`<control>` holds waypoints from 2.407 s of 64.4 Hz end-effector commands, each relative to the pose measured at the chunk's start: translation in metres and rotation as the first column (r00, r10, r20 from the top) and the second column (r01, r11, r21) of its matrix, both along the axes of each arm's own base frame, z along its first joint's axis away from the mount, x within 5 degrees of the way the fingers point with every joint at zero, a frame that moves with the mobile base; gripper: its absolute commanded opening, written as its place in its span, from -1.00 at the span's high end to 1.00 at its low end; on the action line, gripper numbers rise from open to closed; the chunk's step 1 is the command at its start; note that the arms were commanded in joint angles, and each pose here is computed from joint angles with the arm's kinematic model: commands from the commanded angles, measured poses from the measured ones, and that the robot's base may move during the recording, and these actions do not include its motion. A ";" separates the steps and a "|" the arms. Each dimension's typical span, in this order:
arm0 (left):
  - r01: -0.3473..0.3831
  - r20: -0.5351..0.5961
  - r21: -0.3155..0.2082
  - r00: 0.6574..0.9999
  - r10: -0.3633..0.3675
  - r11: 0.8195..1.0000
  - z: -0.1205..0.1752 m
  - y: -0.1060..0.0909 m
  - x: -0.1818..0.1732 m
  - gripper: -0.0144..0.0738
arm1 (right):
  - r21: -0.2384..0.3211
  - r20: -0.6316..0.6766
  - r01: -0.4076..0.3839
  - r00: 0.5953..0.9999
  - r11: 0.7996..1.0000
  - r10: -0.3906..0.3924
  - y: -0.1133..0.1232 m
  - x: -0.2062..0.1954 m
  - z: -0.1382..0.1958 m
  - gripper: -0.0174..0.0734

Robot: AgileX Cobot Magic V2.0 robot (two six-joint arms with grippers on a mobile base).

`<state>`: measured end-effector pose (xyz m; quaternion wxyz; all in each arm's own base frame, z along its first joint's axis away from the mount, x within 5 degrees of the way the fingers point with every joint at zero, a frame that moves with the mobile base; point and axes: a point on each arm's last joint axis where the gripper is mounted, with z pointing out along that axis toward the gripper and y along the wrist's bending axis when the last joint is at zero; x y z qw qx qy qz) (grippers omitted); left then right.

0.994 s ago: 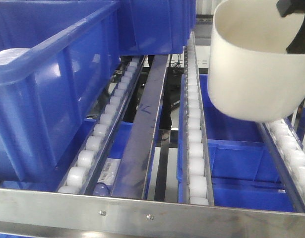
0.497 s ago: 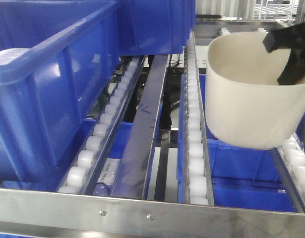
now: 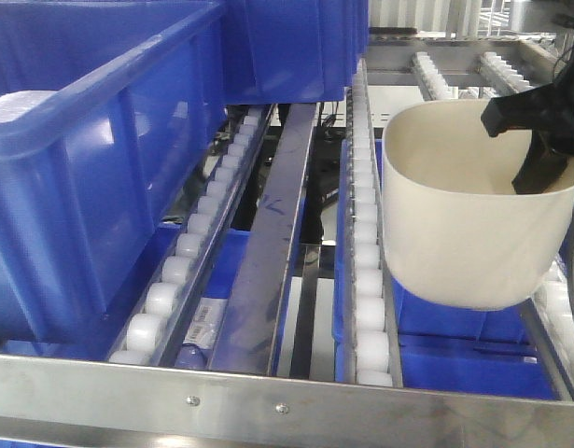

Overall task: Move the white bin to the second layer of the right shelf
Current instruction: 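Lower the held white bin onto the roller tracks with the right gripper, then set the bin down and open the right gripper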

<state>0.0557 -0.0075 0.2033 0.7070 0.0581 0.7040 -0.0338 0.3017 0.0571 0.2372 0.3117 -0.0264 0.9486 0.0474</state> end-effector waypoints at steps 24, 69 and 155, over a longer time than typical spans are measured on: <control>-0.005 0.061 -0.017 0.998 0.006 1.000 -0.004 0.000 0.000 0.48 | 0.020 0.127 0.021 0.992 1.000 -0.023 -0.007 0.008 0.023 0.51; -0.005 0.061 -0.017 0.998 0.006 1.000 -0.004 0.000 0.000 0.48 | 0.017 0.115 0.034 0.993 0.999 -0.036 -0.011 0.011 0.018 0.51; -0.005 0.061 -0.017 0.998 0.006 1.000 -0.004 0.000 0.000 0.48 | 0.080 0.116 0.061 0.991 0.995 -0.071 -0.008 0.012 0.020 -0.40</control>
